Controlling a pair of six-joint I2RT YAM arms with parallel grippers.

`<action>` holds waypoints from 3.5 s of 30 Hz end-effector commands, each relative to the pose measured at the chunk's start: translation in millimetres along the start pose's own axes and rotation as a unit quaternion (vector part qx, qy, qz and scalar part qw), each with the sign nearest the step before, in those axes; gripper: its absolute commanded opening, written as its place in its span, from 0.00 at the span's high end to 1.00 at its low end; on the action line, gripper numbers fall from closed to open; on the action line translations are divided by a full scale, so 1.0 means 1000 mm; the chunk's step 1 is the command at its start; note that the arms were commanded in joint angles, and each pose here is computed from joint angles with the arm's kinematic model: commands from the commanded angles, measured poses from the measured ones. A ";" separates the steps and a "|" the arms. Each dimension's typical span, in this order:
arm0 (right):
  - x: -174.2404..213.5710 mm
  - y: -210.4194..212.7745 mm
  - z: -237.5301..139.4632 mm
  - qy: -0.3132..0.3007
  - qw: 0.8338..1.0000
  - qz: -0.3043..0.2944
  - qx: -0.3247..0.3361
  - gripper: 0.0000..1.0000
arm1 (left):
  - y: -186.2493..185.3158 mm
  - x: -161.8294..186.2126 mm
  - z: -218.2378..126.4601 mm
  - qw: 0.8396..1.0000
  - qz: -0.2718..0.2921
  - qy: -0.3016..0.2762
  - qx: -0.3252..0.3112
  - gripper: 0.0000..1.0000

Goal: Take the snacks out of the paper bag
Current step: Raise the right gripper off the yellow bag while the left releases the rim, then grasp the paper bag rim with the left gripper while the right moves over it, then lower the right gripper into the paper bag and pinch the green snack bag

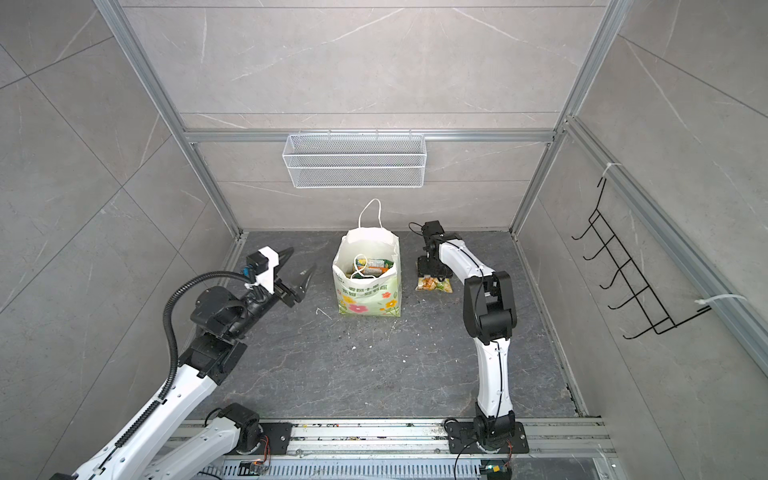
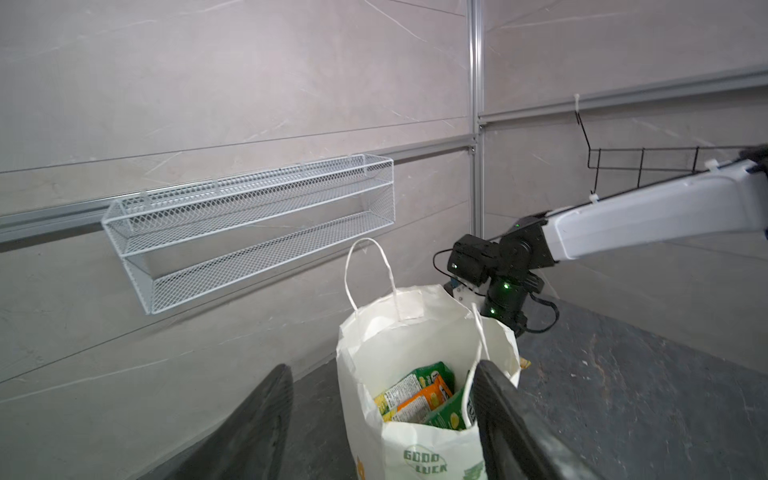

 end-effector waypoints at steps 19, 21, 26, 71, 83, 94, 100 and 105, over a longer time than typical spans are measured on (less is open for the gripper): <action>-0.001 0.107 -0.270 -0.261 0.923 -0.212 -0.185 0.52 | 0.071 0.026 0.145 0.952 -0.085 0.285 0.076 0.25; 0.004 0.105 -0.271 -0.264 0.923 -0.212 -0.179 0.52 | 0.074 0.034 0.157 0.945 -0.050 0.308 0.104 0.25; 0.017 0.098 -0.276 -0.291 0.920 -0.199 -0.169 0.52 | 0.080 0.049 0.179 0.924 -0.013 0.348 0.156 0.26; 0.006 0.127 -0.228 -0.274 0.931 -0.152 -0.187 0.51 | 0.089 0.046 0.252 0.932 0.124 0.325 0.101 1.00; -0.007 0.139 -0.206 -0.244 0.937 -0.159 -0.195 0.56 | 0.073 0.023 0.215 0.938 0.110 0.317 0.088 1.00; 0.006 0.138 -0.197 -0.227 0.941 -0.169 -0.184 0.68 | 0.019 0.008 0.161 0.946 0.133 0.277 0.109 1.00; 0.028 0.141 -0.200 -0.229 0.936 -0.180 -0.199 0.69 | -0.007 0.036 0.133 0.944 0.143 0.267 0.131 1.00; 0.055 0.141 -0.213 -0.254 0.922 -0.197 -0.216 0.69 | -0.013 0.051 0.114 0.943 0.116 0.285 0.126 1.00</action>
Point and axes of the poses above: each gripper's point midway between its finger pads, its own z axis out along the fingers, its own y axis along the line the jaws close on, x = y × z, the point moved 9 cm from there along -z, back along the fingers, and after that the axes turned 11 degrees about -z, right-handed, at the moved point
